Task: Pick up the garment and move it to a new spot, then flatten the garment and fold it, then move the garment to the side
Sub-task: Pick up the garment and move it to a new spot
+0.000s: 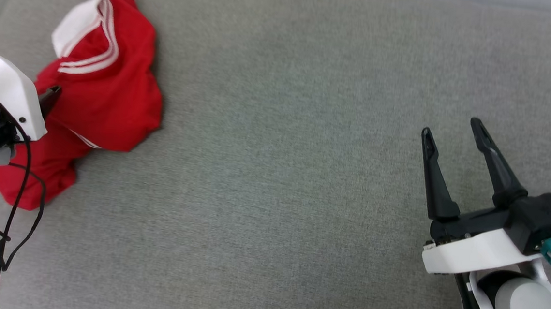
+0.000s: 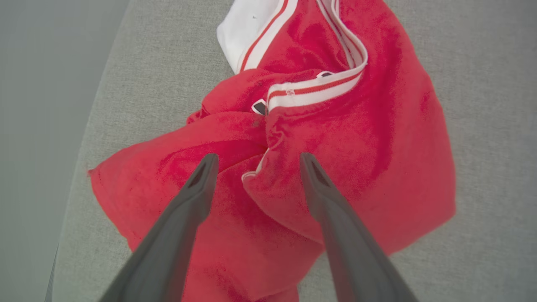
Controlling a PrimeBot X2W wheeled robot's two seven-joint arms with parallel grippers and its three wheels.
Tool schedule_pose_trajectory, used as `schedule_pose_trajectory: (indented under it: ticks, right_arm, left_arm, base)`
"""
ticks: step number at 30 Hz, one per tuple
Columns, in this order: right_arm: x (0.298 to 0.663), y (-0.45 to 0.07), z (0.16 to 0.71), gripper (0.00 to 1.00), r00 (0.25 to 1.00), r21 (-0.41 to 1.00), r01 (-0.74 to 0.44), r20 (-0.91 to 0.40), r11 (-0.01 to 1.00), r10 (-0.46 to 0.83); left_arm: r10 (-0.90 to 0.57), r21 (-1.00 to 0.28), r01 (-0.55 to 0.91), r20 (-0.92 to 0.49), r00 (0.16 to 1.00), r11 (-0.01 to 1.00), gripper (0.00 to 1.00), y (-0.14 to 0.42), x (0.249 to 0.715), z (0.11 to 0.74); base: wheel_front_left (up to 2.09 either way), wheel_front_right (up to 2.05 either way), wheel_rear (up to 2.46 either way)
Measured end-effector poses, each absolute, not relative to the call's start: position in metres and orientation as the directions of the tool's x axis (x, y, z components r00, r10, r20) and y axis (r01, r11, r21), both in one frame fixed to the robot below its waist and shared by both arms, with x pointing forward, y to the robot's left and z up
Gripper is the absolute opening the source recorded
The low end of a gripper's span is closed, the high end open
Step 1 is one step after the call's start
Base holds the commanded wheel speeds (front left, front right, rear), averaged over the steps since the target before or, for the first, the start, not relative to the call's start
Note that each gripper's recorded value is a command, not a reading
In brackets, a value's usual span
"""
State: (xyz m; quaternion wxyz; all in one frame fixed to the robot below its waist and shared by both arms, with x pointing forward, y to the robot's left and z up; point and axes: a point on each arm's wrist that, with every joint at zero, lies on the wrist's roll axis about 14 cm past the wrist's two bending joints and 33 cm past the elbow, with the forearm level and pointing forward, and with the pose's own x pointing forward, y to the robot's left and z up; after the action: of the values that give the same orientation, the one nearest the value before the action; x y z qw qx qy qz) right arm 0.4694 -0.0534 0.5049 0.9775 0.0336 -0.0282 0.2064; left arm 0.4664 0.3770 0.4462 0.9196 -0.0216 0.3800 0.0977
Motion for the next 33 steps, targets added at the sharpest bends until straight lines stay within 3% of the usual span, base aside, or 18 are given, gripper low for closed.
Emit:
schedule_pose_trajectory:
  ticks: [12,13,15,23,33]
  right_arm:
    - [0.494,-0.06,0.457,1.0,0.924,0.071,-0.381,-0.014,0.922,0.383]
    - [0.495,-0.061,0.455,1.0,0.924,0.071,-0.379,-0.019,0.922,0.381]
    - [0.496,-0.061,0.454,1.0,0.924,0.071,-0.379,-0.019,0.923,0.381]
    - [0.496,-0.057,0.468,1.0,0.921,0.061,-0.39,0.012,0.919,0.39]
    - [0.481,-0.056,0.504,1.0,0.917,0.065,-0.395,0.083,0.916,0.39]
  left_arm:
    - [0.102,-0.013,-0.258,-0.898,0.427,0.966,1.0,0.372,0.46,0.355]
    - [0.097,-0.018,-0.263,-0.904,0.416,0.964,0.8,0.372,0.46,0.352]
    - [0.092,-0.023,-0.268,-0.908,0.408,0.963,0.0,0.371,0.46,0.35]
    - [0.141,0.017,-0.249,-0.86,0.49,0.968,0.0,0.377,0.464,0.365]
    - [0.269,0.074,-0.27,-0.518,0.812,0.96,0.0,0.4,0.493,0.466]
  base:
    - [0.0,0.0,0.0]
    - [0.0,0.0,0.0]
    - [0.0,0.0,0.0]
    - [0.0,0.0,0.0]
    - [0.0,0.0,0.0]
